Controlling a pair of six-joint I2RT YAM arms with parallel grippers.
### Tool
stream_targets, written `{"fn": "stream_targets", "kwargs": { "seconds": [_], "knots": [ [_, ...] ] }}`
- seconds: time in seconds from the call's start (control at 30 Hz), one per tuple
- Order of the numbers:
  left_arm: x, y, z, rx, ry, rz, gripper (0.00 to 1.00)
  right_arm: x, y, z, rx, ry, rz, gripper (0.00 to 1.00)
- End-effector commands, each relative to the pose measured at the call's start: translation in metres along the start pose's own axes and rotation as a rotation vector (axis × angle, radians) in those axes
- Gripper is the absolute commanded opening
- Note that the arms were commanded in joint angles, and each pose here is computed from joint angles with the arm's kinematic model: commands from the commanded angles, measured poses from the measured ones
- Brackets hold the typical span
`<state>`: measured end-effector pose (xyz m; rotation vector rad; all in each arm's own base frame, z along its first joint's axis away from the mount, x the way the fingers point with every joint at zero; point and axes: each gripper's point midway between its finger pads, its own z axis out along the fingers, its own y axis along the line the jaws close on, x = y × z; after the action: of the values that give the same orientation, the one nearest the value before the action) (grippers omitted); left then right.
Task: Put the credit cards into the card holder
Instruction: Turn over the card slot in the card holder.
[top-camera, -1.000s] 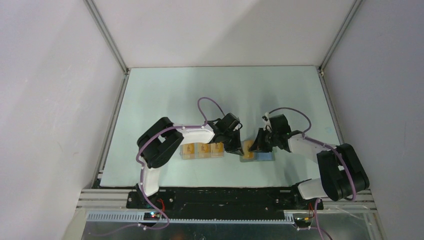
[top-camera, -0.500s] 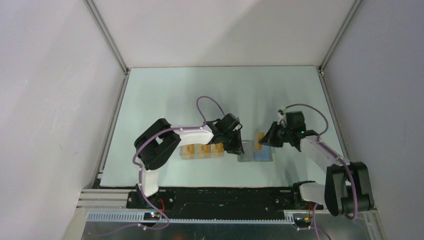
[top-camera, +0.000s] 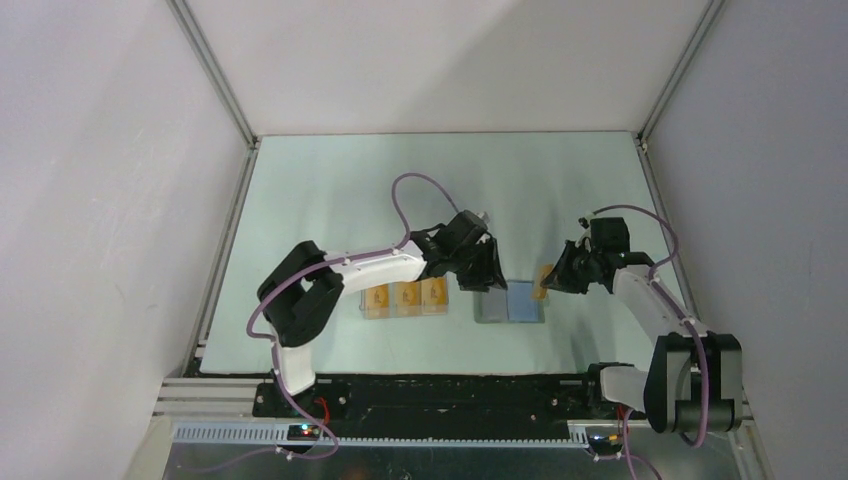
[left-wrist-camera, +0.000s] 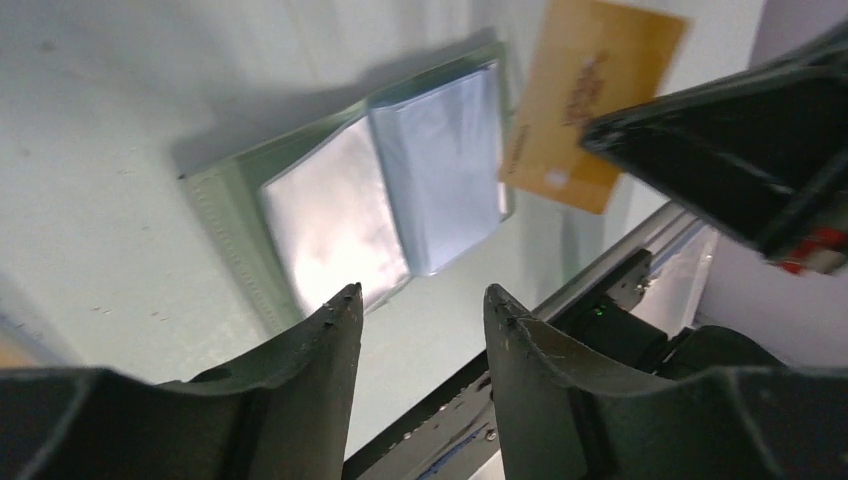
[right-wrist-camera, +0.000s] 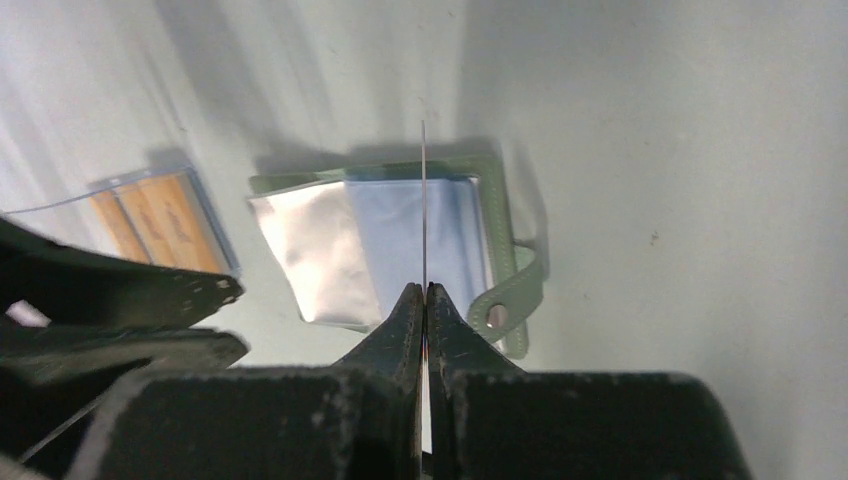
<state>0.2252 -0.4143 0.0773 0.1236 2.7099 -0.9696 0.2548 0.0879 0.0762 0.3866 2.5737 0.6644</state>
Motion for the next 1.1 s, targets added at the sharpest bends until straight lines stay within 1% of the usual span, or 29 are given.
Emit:
{"fn": "stream_targets", "kwargs": {
  "seconds": [0.0, 0.13, 0.33, 0.6, 0.73, 0.77, 0.9, 1.07],
  "knots": [
    [-0.01, -0.03, 0.0, 0.047, -0.03, 0.032, 0.53, 0.001, -0.015, 0.004, 0.084, 0.029, 0.008, 0.0],
    [-0.001, -0.033, 0.017, 0.042, 0.007, 0.017, 0.53, 0.006, -0.027, 0.011, 0.135, 0.059, 0.035, 0.0],
    [0.013, 0.002, 0.04, -0.065, 0.045, -0.024, 0.5, 0.005, -0.034, 0.012, 0.177, 0.049, 0.025, 0.0],
    [0.031, 0.042, 0.052, -0.171, 0.089, -0.054, 0.32, -0.005, -0.034, 0.008, 0.192, -0.002, 0.012, 0.0],
    [0.033, 0.053, 0.051, -0.194, 0.093, -0.059, 0.23, -0.011, -0.033, 0.005, 0.192, -0.034, 0.008, 0.0],
    [0.033, 0.054, 0.051, -0.196, 0.095, -0.057, 0.19, -0.012, -0.033, 0.005, 0.192, -0.037, 0.009, 0.0],
    [0.034, 0.054, 0.054, -0.191, 0.107, -0.054, 0.15, -0.013, -0.03, 0.008, 0.173, -0.027, 0.014, 0.0],
    [0.034, 0.051, 0.055, -0.182, 0.113, -0.049, 0.14, -0.003, -0.019, 0.015, 0.131, 0.018, 0.0, 0.0]
  ]
}}
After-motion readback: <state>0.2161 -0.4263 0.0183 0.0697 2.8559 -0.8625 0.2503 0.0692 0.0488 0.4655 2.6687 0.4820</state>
